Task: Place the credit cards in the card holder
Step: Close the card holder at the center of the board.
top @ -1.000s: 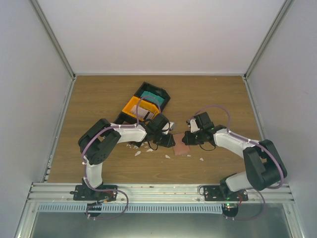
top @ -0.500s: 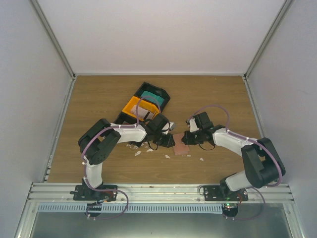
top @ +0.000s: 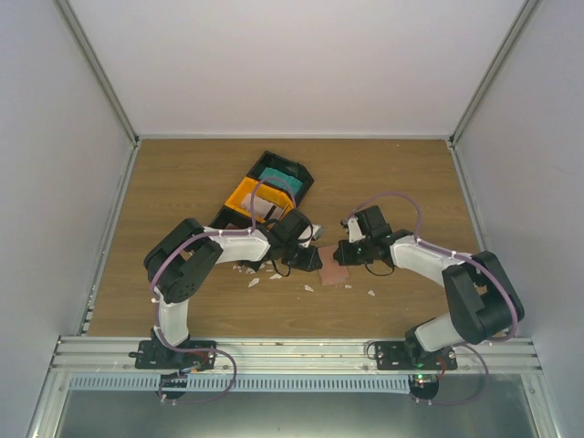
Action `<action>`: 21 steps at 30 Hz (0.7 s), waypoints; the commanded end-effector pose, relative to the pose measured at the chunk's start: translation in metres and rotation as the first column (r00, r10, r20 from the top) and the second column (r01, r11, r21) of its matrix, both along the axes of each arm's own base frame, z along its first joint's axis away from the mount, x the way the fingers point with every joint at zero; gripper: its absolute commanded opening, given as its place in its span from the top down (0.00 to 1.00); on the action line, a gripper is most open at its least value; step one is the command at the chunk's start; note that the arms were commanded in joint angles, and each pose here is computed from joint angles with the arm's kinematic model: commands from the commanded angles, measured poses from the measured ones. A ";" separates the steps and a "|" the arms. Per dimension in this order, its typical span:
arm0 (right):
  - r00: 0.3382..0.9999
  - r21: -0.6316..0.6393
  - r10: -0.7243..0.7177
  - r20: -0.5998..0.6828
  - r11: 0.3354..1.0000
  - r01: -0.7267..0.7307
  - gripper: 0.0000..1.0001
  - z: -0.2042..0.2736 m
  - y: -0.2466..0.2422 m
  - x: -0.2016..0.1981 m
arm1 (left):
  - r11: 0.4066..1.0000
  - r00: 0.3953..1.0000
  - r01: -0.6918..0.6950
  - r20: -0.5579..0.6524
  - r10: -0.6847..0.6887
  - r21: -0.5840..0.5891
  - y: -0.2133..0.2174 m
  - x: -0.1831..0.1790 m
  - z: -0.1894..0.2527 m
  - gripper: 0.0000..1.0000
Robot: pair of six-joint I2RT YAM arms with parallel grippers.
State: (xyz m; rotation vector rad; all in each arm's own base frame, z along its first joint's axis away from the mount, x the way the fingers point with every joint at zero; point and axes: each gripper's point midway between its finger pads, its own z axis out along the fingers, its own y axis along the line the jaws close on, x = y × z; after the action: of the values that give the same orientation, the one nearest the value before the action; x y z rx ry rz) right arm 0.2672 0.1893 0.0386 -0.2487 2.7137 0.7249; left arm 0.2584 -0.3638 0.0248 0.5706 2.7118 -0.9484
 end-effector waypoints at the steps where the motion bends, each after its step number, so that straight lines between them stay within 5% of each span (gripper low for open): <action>1: 0.998 -0.054 0.039 -0.046 0.998 -0.042 1.00 -0.017 0.003 -0.015 | 0.999 1.000 -0.008 -0.021 0.009 0.054 0.008 -0.003 -0.023 0.81; 8: 0.995 -0.135 -0.007 -0.097 0.991 -0.007 0.99 -0.034 -0.004 -0.032 | 0.998 1.000 -0.014 -0.020 0.015 0.059 0.009 -0.002 -0.023 0.81; 21: 0.987 -0.087 -0.103 -0.120 0.992 0.093 0.99 -0.044 -0.015 -0.055 | 0.997 0.999 -0.032 -0.028 0.034 0.067 0.009 0.000 -0.028 0.81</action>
State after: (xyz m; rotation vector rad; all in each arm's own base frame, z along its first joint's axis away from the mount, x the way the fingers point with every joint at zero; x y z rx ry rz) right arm 0.2633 0.1914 0.0345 -0.1388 2.6432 0.6679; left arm 0.2590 -0.3631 0.0237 0.5590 2.7181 -0.9475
